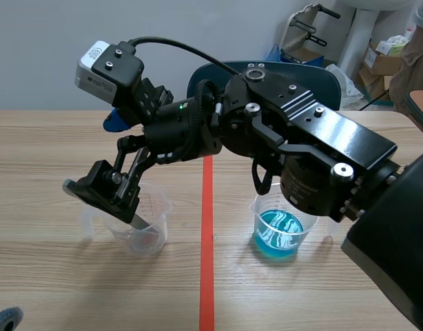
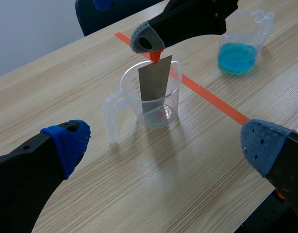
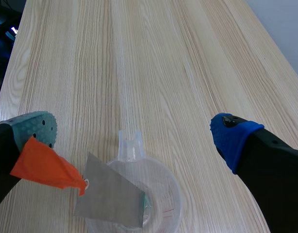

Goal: Do the redox reaction experiment

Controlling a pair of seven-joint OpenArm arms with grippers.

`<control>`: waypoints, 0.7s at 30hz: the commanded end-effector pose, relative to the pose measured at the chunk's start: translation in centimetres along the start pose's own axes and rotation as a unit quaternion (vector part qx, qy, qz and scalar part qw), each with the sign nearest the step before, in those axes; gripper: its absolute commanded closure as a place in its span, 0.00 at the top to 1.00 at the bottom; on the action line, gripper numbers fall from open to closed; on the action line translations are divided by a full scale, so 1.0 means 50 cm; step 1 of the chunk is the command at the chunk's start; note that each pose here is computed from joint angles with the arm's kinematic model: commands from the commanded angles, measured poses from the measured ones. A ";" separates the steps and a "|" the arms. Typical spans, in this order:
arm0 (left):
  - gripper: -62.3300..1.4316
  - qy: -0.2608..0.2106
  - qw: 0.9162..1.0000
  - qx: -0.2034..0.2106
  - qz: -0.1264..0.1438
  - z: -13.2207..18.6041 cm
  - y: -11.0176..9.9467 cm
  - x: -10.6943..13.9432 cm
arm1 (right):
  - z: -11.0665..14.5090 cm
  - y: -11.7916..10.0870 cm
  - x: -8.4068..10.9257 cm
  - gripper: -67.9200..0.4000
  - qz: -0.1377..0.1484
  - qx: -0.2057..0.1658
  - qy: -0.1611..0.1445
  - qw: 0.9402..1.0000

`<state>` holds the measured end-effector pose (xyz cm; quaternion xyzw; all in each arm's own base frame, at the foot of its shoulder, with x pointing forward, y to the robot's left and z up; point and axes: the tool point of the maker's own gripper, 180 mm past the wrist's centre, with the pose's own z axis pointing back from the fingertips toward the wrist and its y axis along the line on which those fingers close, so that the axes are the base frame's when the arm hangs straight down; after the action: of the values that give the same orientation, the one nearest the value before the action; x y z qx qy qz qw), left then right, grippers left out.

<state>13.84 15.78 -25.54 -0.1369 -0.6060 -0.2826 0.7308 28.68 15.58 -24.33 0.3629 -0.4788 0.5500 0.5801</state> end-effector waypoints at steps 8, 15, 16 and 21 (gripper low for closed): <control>1.00 -0.018 1.000 0.002 0.001 -0.004 -0.001 0.021 | 0.001 -0.002 0.029 1.00 0.008 0.004 -0.021 1.000; 1.00 -0.018 1.000 0.002 0.001 -0.004 -0.001 0.021 | 0.001 -0.002 0.029 1.00 0.008 0.004 -0.021 1.000; 1.00 -0.018 1.000 0.002 0.001 -0.004 -0.001 0.021 | 0.001 -0.002 0.029 1.00 0.008 0.004 -0.021 1.000; 1.00 -0.018 1.000 0.002 0.001 -0.004 -0.001 0.021 | 0.001 -0.002 0.029 1.00 0.008 0.004 -0.021 1.000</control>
<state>13.84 15.78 -25.54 -0.1369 -0.6060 -0.2826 0.7308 28.68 15.58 -24.32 0.3630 -0.4789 0.5500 0.5800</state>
